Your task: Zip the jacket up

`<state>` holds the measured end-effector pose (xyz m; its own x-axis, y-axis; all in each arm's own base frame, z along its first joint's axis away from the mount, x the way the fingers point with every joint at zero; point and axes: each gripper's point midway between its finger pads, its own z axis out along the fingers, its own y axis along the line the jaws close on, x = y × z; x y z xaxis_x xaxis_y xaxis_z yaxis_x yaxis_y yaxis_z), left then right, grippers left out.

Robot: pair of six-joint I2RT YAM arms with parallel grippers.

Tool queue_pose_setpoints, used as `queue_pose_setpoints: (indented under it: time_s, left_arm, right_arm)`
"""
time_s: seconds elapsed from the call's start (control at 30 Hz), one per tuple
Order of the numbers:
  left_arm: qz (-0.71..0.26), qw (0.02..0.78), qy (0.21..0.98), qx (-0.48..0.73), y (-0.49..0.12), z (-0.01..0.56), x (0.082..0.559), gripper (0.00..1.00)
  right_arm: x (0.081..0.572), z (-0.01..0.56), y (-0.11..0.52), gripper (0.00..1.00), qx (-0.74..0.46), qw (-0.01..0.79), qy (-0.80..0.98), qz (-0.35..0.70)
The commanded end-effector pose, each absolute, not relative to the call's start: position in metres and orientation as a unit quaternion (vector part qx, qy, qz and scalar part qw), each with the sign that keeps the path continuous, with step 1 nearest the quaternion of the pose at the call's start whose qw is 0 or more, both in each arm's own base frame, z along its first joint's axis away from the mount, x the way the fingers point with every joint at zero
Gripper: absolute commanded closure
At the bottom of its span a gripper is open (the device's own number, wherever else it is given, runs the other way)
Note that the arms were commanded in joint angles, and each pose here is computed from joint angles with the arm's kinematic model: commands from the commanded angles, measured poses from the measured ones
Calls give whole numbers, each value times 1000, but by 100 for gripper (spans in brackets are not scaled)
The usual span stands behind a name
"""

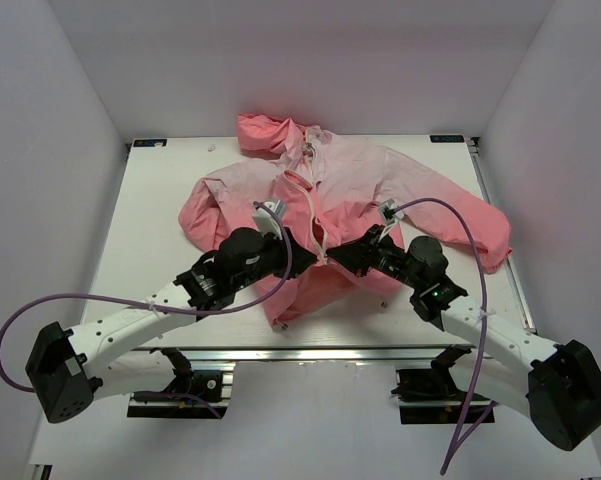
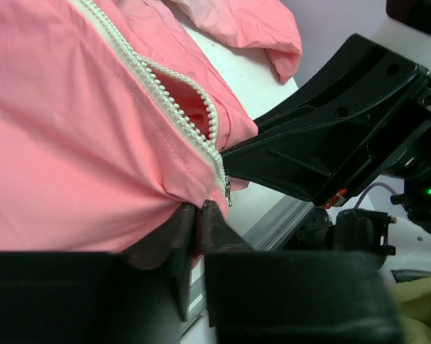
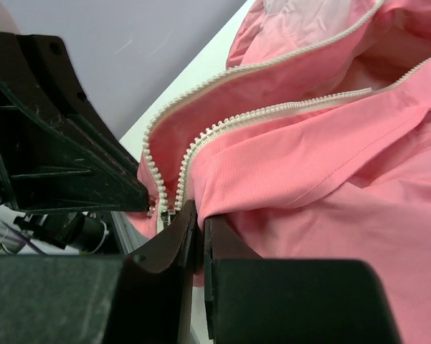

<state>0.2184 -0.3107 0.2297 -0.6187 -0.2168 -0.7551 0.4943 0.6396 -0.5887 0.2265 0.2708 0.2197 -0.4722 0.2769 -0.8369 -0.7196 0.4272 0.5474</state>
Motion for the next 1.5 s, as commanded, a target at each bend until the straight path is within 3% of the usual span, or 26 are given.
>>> queue_pose_setpoints:
  time_s: [0.0, 0.03, 0.13, 0.23, 0.4, 0.43, 0.5, 0.77, 0.87, 1.03, 1.37, 1.43, 1.47]
  left_arm:
    - [-440, 418, 787, 114, -323, 238, 210, 74]
    - [-442, 417, 786, 113, -324, 239, 211, 60]
    - [-443, 410, 789, 115, -329, 236, 212, 42]
    - [-443, 406, 791, 115, -332, 235, 214, 43]
    - [-434, 407, 797, 106, -331, 233, 218, 53]
    - [-435, 408, 795, 107, -330, 234, 217, 52]
    - [-438, 410, 793, 105, -328, 235, 217, 39]
    - [-469, 434, 763, 99, -318, 252, 211, 31]
    - [-473, 433, 761, 97, -318, 251, 212, 37]
    - [-473, 419, 767, 107, -324, 246, 212, 59]
    - [-441, 412, 790, 105, -322, 232, 219, 74]
    - [-439, 412, 792, 104, -322, 230, 219, 82]
    - [-438, 410, 793, 103, -321, 228, 219, 93]
  right_arm:
    - [220, 256, 281, 100, -209, 510, 641, 534]
    - [219, 255, 281, 100, -210, 505, 643, 536]
    - [215, 254, 282, 100, -216, 499, 642, 541]
    - [214, 251, 283, 100, -215, 492, 644, 545]
    - [216, 249, 279, 100, -205, 499, 648, 537]
    - [217, 247, 279, 100, -204, 498, 652, 534]
    - [218, 244, 278, 100, -205, 498, 657, 527]
    - [220, 238, 278, 100, -205, 493, 666, 521]
    - [220, 239, 278, 100, -204, 494, 666, 521]
    - [219, 245, 279, 100, -202, 497, 659, 528]
    - [218, 250, 276, 100, -195, 503, 656, 528]
    - [219, 251, 275, 100, -191, 503, 657, 528]
    - [220, 251, 275, 100, -186, 505, 658, 528]
